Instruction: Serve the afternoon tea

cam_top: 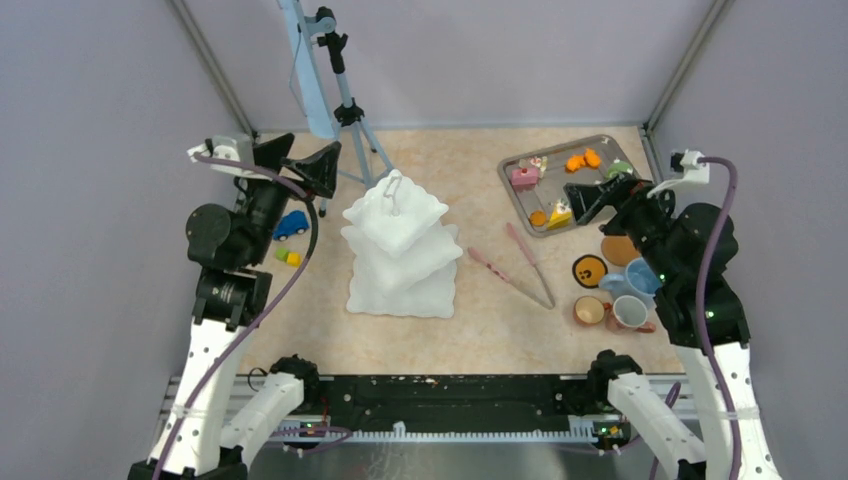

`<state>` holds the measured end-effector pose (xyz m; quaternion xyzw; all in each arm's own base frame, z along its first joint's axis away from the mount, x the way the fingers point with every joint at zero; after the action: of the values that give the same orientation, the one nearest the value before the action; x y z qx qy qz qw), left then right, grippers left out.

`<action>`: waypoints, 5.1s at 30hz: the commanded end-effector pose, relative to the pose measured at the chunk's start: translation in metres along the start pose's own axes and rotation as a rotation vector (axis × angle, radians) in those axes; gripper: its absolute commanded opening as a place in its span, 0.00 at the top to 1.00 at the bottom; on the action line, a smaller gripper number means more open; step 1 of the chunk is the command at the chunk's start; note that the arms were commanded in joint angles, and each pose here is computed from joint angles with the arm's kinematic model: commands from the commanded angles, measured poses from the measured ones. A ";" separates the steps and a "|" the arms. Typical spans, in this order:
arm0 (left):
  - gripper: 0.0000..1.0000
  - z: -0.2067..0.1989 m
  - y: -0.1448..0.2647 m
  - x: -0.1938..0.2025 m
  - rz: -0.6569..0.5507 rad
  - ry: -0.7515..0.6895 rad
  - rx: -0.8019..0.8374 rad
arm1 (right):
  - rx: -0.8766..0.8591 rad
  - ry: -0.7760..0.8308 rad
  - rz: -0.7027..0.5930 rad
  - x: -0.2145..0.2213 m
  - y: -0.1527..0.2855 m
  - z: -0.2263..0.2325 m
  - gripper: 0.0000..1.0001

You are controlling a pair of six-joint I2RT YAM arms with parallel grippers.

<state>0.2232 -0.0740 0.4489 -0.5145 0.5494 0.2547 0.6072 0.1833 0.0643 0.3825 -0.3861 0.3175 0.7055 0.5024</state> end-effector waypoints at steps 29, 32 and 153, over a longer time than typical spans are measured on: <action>0.01 0.006 0.003 0.058 0.048 -0.049 -0.004 | 0.377 0.002 0.651 0.218 -0.102 -0.096 0.07; 0.01 0.007 0.004 0.059 0.048 -0.045 -0.009 | 0.374 -0.124 0.646 0.217 -0.096 -0.114 0.15; 0.01 -0.023 0.019 0.065 0.047 0.028 0.114 | -0.134 0.340 0.352 0.377 -0.027 -0.044 0.04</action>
<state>0.2154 -0.1030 0.3764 -0.4632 0.5905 0.2505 0.6116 0.1480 0.2043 0.0477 -0.4669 0.3853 0.7445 0.2814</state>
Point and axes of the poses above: each gripper's point midway between its finger pads, its own y axis back along the fingers, its own z axis along the line the jaws close on, x = y × z, the point moved 7 cm from there along y, back along the fingers, and after that the axes turned 4 degrees about -y, right-handed, at the moved point
